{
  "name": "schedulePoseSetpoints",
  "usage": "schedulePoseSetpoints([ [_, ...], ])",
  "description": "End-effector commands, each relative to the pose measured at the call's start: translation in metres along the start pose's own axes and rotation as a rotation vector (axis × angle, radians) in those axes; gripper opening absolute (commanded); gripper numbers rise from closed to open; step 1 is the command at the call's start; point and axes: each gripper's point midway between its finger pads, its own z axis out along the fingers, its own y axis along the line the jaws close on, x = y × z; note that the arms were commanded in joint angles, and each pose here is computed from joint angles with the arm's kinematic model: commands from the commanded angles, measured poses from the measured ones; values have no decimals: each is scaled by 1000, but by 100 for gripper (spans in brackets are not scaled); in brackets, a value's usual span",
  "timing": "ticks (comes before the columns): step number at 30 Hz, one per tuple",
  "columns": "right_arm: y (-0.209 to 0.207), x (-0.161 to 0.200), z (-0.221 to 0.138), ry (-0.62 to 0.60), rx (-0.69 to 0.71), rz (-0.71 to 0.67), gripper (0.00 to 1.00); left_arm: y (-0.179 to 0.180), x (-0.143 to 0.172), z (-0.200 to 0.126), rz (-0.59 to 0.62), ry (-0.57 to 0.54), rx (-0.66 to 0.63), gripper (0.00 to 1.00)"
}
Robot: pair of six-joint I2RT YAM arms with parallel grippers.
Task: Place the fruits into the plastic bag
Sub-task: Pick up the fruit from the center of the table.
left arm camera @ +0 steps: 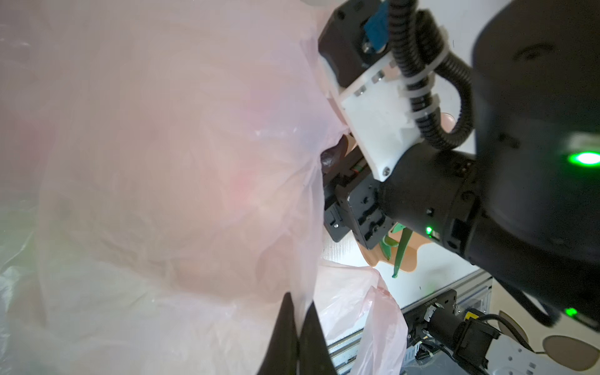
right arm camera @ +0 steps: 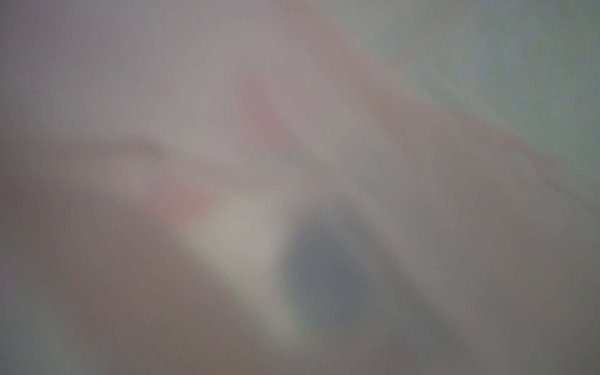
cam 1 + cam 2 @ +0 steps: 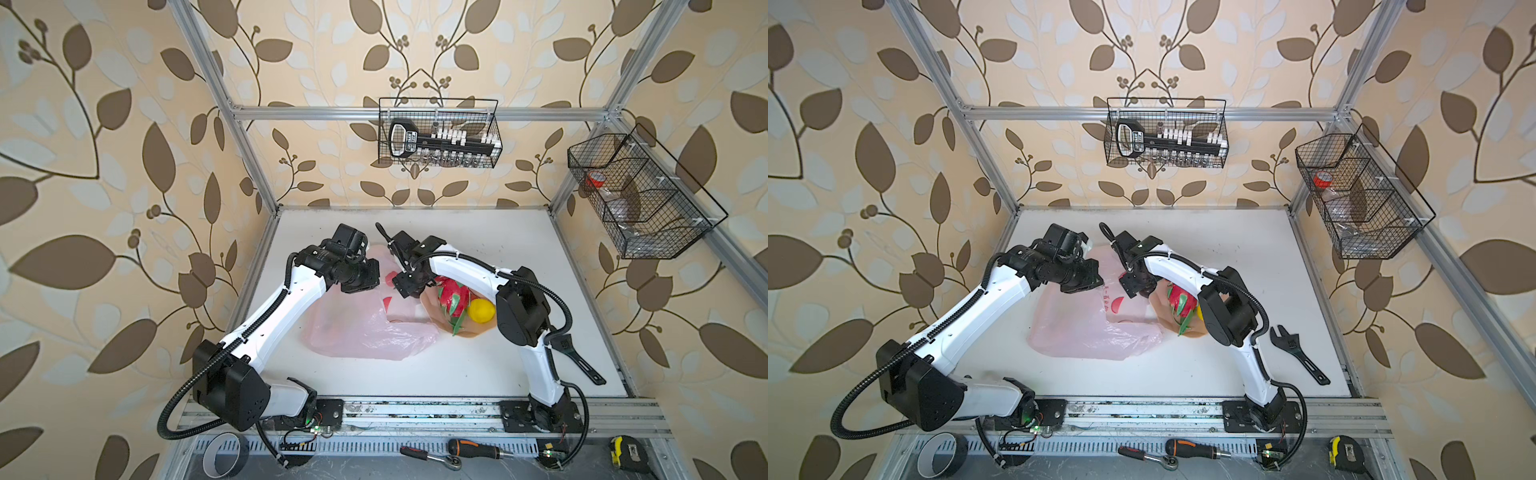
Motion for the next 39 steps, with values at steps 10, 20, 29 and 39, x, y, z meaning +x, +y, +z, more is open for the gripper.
schedulePoseSetpoints([
  [10, -14, 11, 24, 73, 90, -87, 83, -5, -6, -3, 22, -8, 18, 0],
  [20, -21, 5, 19, 38, 131, -66, 58, -5, -5, -4, 21, -9, 14, 0],
  [29, -14, -3, -31, -118, 9, 72, 55, -4, -5, -5, 24, -10, 13, 0],
  [39, 26, 8, -53, -176, -397, 353, 53, -7, -7, -5, 24, -9, 20, 0],
])
